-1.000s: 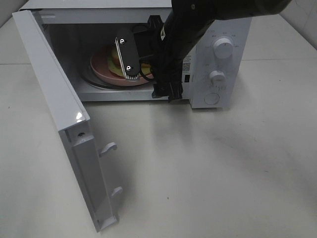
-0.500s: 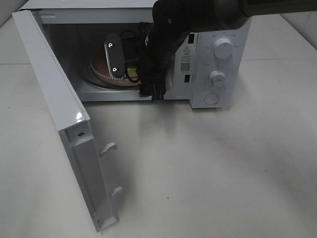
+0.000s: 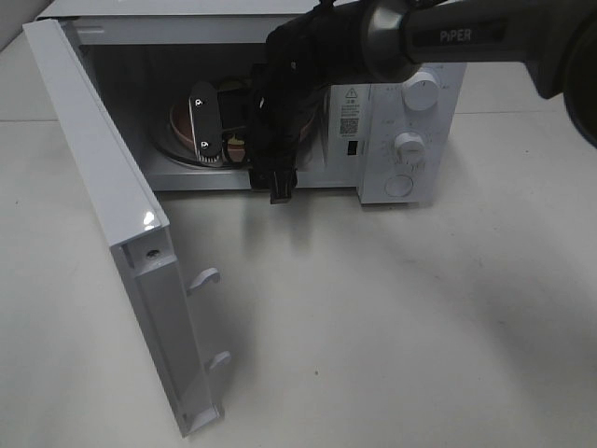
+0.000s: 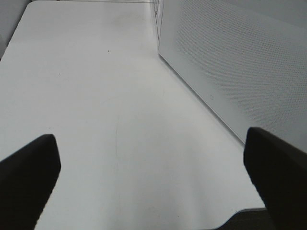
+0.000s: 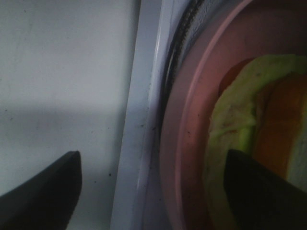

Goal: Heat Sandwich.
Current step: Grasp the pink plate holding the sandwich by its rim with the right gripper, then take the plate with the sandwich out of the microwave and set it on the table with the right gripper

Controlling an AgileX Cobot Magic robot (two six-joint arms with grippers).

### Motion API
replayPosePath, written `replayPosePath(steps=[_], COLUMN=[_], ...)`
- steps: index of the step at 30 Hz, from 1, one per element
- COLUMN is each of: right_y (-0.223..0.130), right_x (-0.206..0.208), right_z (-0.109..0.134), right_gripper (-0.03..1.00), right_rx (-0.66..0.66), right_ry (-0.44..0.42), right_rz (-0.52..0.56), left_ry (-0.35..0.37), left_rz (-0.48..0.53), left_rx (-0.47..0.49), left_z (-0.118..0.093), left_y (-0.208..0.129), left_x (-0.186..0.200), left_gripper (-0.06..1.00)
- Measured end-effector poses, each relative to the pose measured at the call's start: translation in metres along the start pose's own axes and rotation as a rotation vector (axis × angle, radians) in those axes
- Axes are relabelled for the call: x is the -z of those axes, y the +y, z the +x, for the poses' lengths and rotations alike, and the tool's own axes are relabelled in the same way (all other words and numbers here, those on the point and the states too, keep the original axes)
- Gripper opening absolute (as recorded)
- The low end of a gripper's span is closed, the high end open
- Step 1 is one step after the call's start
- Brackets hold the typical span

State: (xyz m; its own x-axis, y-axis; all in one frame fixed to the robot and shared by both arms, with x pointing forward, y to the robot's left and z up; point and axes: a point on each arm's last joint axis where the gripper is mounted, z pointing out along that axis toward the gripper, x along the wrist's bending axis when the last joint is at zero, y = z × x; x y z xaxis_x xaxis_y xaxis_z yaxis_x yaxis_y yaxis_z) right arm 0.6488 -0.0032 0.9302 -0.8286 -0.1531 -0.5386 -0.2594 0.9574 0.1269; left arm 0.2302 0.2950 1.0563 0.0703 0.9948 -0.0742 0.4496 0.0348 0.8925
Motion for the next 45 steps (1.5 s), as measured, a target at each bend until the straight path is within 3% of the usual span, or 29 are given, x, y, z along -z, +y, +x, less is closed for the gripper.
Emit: replayPosePath(steps=[12,16,19,20,25,45], right_y=[-0.0008,-0.001,-0.0022,-0.0035,-0.0043,-0.0061], right_x=[-0.012,-0.0116,-0.0115,-0.0112,-0.0112,-0.0041], right_z=[0.0048,0.0038,0.001,-0.0011,0.0,0.0015], right_gripper=[0.74,0.63,0.34,0.17,0.04,0.03], right_rx=[-0.028,-0.049,-0.086,-0.102,-0.077,0.05], right_ry=[0.031,0.027,0.013,0.003,0.015,0.062], right_rz=[0.015,0.014,0.011,0.008,0.018,0.039], left_ry=[0.0,0.0,0.0,0.0,0.0,0.001], left_rz=[0.0,0.0,0.0,0.0,0.0,0.0], left_rx=[0.0,0.0,0.0,0.0,0.0,0.0], left_z=[0.0,0.0,0.0,0.0,0.0,0.0001], left_y=[0.0,0.0,0.0,0.0,0.0,0.0], left_x=[0.0,0.0,0.0,0.0,0.0,0.0], left_gripper=[0.99,0.99,0.99,0.99,0.99,0.99])
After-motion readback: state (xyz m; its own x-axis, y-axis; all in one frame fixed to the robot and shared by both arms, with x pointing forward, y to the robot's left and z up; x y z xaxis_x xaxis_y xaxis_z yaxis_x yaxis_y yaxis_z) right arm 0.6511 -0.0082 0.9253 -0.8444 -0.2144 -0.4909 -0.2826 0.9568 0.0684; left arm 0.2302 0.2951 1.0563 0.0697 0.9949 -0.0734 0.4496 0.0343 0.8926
